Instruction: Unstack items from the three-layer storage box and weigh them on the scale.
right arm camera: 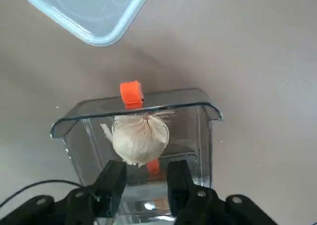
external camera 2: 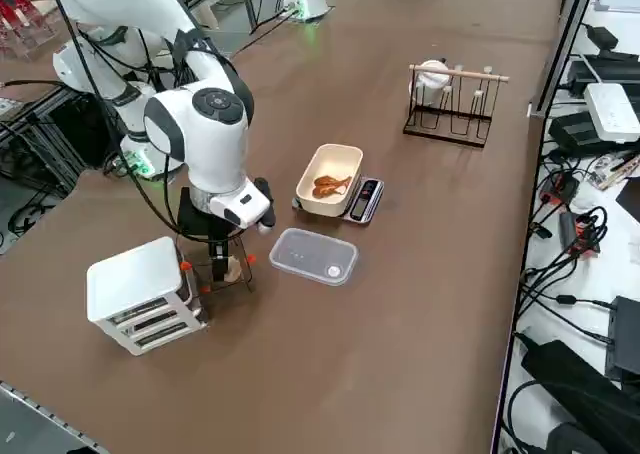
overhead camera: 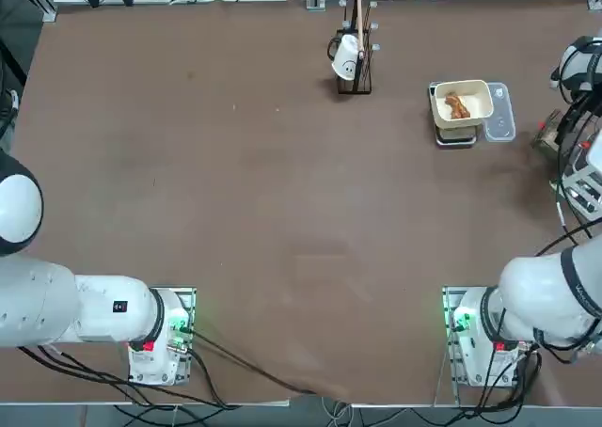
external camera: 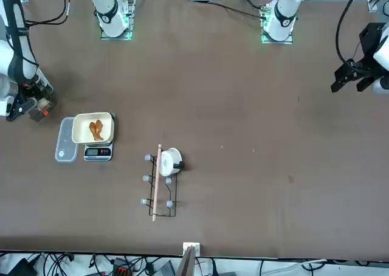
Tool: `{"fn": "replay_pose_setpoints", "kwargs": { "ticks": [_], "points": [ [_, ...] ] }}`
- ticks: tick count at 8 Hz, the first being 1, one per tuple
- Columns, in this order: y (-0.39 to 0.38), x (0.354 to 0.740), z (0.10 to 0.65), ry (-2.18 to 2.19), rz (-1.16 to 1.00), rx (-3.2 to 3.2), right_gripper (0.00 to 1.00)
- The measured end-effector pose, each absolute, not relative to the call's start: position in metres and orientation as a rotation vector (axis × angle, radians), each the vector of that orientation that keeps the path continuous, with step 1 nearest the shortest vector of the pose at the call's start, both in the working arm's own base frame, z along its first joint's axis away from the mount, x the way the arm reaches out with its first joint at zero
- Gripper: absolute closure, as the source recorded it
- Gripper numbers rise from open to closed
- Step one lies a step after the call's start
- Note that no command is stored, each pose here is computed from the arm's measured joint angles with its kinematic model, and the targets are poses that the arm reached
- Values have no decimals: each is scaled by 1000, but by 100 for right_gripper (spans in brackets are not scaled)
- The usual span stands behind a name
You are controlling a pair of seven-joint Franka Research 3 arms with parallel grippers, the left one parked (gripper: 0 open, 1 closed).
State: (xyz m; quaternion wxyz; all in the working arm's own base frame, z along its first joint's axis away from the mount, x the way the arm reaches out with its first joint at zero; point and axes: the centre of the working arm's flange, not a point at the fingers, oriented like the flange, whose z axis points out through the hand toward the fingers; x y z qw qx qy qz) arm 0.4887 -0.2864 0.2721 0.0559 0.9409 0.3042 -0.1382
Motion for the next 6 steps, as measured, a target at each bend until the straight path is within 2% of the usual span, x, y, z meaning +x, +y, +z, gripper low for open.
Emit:
{"fn": "replay_pose_setpoints", "kwargs": {
  "ticks": [3, 6],
  "points": [
    [-285, 494, 272, 871, -322, 2892, 46],
    [-284, 495, 259, 869, -306, 2888, 41]
  ]
}}
